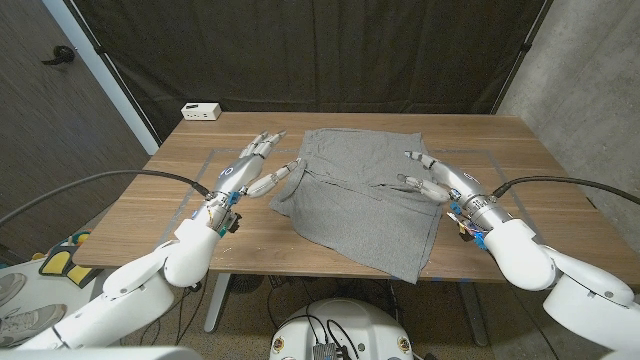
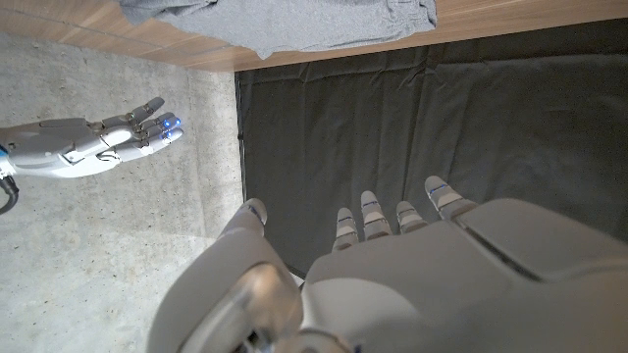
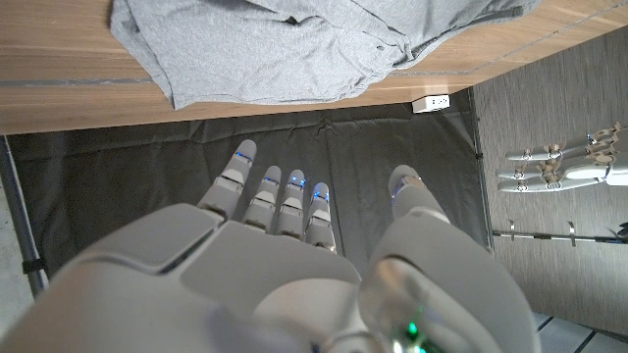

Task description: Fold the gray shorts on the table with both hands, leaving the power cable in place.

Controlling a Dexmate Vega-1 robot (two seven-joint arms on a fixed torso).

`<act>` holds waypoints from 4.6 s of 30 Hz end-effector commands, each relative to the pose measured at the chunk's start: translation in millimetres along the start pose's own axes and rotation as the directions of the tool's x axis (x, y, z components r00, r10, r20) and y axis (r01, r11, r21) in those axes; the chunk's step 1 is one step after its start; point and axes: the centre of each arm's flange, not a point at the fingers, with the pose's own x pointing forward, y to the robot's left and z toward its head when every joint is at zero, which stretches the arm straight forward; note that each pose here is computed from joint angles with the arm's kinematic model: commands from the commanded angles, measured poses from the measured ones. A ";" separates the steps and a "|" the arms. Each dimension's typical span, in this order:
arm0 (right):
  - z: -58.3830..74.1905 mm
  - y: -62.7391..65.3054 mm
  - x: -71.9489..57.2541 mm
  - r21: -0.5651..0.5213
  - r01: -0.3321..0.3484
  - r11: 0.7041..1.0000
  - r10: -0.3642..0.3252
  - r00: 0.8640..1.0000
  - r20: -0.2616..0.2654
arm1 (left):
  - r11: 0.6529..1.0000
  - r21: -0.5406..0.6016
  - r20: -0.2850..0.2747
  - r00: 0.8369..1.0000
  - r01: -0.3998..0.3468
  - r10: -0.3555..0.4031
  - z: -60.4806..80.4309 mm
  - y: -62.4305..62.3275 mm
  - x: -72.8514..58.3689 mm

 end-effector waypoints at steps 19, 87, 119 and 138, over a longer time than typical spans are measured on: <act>29.5 33.6 -37.4 -0.051 -0.067 0.996 0.064 0.997 -0.051 | 0.995 0.077 -0.062 0.997 0.057 -0.052 2.3 -1.1 -44.7; 34.3 112.0 -97.7 -0.118 -0.181 0.976 0.145 0.953 -0.267 | 0.894 0.310 -0.207 0.941 0.323 -0.268 -46.7 -5.0 -59.5; 41.7 131.7 -110.0 -0.276 -0.183 0.944 0.096 0.949 -0.301 | 0.721 0.632 -0.196 0.959 0.283 -0.204 -48.8 -26.4 -40.6; 36.8 140.9 -104.1 -0.307 -0.214 0.927 0.114 0.943 -0.311 | 0.669 0.706 -0.147 0.972 0.231 -0.181 -47.8 -41.3 -18.9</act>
